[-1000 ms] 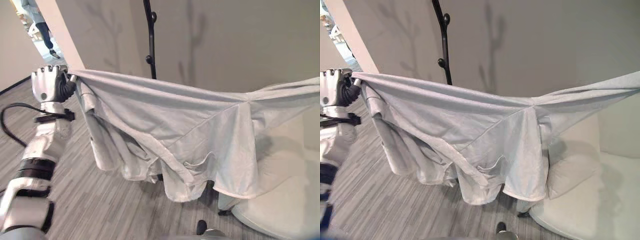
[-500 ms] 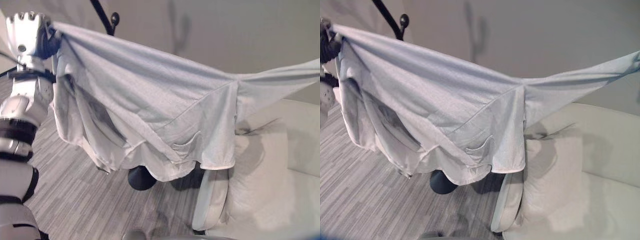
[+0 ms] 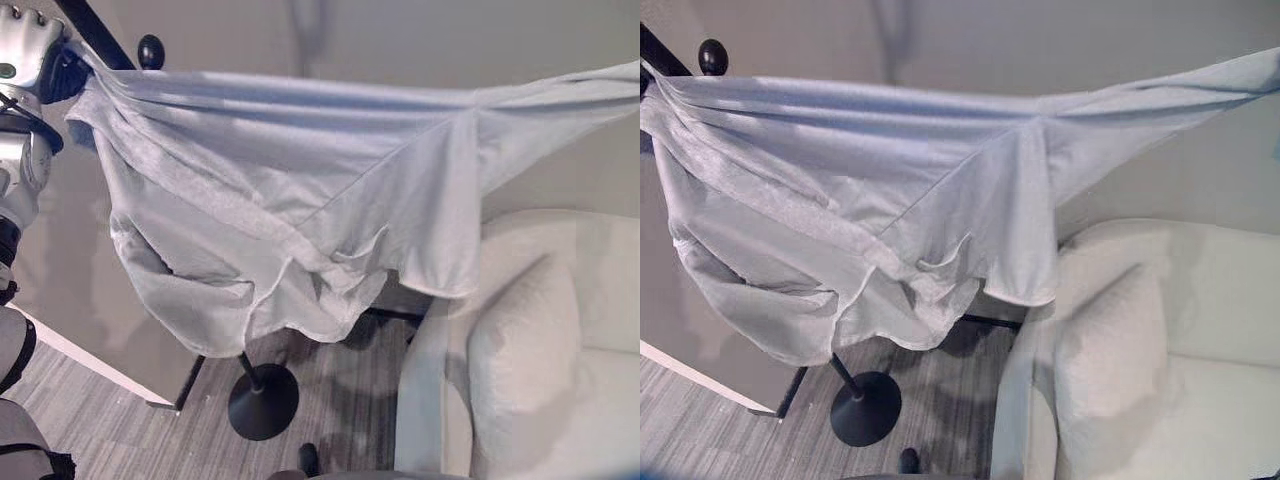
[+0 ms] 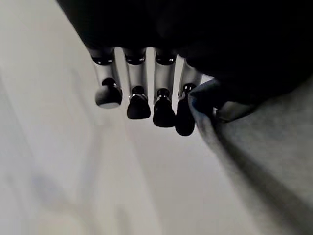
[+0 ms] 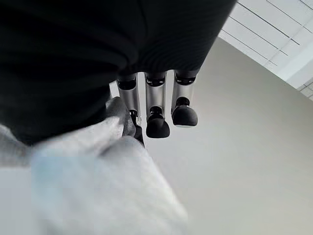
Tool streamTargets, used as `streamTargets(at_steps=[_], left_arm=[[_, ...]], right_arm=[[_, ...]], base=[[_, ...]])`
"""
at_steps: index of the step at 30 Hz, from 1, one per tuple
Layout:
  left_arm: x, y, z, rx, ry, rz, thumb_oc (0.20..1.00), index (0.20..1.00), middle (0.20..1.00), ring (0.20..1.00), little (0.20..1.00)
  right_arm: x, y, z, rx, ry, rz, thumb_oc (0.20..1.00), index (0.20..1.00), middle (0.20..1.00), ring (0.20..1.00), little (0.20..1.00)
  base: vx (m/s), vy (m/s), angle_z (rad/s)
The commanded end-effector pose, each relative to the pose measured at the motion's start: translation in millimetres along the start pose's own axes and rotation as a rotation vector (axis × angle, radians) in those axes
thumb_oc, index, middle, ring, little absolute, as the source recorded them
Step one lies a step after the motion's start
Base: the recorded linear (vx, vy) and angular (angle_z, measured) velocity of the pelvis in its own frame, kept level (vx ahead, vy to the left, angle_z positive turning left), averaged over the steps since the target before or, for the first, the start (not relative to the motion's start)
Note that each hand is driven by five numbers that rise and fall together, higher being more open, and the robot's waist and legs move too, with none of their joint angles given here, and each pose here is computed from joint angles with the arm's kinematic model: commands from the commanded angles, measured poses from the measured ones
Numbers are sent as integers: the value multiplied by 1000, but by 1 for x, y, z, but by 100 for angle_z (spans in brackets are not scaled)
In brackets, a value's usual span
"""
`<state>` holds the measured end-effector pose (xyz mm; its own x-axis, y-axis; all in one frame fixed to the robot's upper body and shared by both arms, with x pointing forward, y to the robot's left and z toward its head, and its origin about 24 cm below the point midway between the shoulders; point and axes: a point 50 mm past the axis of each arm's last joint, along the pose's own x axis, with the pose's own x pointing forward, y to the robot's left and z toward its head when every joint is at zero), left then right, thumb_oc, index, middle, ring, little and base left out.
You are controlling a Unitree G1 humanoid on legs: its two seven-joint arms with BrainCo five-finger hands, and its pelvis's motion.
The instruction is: Hang the clothes on the sofa on the clothes rack.
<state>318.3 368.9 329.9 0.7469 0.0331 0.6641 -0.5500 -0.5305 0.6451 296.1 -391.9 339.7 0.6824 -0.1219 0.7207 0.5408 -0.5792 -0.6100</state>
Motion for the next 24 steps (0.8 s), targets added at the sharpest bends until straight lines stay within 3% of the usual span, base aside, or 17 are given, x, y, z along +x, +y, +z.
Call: streamTargets(at_steps=[1,10,15,18,24], left_arm=[[-4,16,-47,96,169,30,200,200,200,200,200],[-55,-23,-68,97,251,-91,200,200,200,200,200],[-96,-53,-48,57,189,-175,200,200,200,200,200],[-147,-82,-30,-15,178,-298,200,200,200,200,200],[-191,-104,1,-133,180,-401,200,200,200,200,200]], right_arm=[[0,-10,-24,-29,89,-33,200,200,200,200,200],[-13,-11,-18,-19,38,-92,200,200,200,200,200],[-32,-6,-6,9,-36,-87,200,200,200,200,200],[-51,-4,2,18,-98,-79,200,200,200,200,200],[-70,-4,26,120,-198,-61,200,200,200,200,200]], base=[[31,15,41],[3,12,7],[-35,-19,-4],[-51,-41,3],[-60,-50,2]])
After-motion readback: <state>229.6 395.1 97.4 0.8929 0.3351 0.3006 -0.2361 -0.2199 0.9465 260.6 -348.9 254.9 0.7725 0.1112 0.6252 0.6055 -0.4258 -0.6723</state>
